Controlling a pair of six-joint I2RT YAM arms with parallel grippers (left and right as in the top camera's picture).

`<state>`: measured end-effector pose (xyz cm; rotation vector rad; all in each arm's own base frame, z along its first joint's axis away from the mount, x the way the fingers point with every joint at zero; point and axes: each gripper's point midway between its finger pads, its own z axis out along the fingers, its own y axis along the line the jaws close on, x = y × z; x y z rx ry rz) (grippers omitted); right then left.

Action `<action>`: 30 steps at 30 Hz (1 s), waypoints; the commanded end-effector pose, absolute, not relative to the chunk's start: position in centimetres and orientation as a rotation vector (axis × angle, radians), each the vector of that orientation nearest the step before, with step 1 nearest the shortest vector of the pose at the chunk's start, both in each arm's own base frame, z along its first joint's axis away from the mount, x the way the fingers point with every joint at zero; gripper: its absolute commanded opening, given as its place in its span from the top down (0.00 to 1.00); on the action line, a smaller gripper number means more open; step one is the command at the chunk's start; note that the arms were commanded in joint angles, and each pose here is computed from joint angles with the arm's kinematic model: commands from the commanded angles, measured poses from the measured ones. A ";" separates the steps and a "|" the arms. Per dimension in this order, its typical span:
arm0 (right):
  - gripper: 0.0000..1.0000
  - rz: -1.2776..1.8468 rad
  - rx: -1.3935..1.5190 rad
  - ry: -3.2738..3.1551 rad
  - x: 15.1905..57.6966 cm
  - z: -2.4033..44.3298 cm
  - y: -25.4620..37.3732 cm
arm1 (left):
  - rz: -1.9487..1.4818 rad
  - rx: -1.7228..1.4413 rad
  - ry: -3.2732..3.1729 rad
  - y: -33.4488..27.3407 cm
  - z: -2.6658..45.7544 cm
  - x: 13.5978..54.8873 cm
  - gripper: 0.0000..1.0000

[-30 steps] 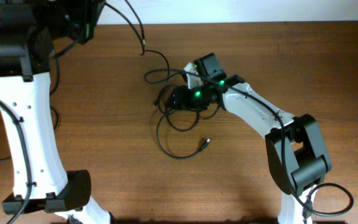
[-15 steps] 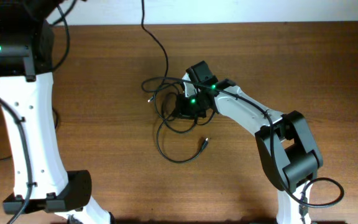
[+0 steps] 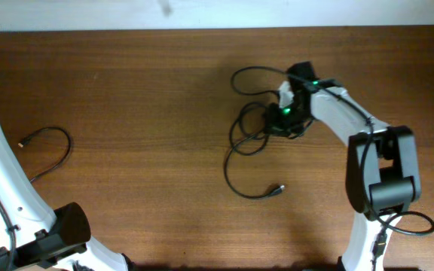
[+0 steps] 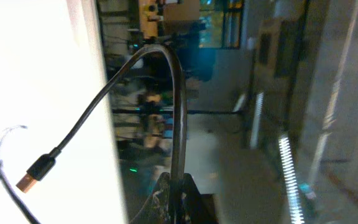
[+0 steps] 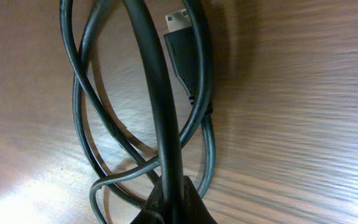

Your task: Untangle cables

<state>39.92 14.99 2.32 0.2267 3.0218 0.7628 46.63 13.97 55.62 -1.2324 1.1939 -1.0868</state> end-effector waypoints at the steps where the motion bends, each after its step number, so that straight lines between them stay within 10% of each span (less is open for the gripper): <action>1: 0.96 0.870 0.188 2.992 40.3 2.7 14.1 | -0.697 -0.940 1.398 14.2 55.2 45.9 1.00; 12: 0.96 0.869 0.203 3.013 39.8 2.7 13.7 | 0.251 -1.273 1.549 25.9 43.3 43.2 1.00; 20: 0.96 0.868 0.207 3.024 39.5 2.6 13.7 | 0.300 -1.296 1.383 31.7 41.7 46.9 1.00; 28: 0.96 0.868 0.218 3.048 39.0 2.6 13.7 | 0.445 -1.462 1.750 34.6 23.8 49.6 1.00; 30: 0.96 0.867 0.194 3.046 39.0 2.6 13.7 | 0.417 -1.459 1.863 33.9 20.3 50.2 0.80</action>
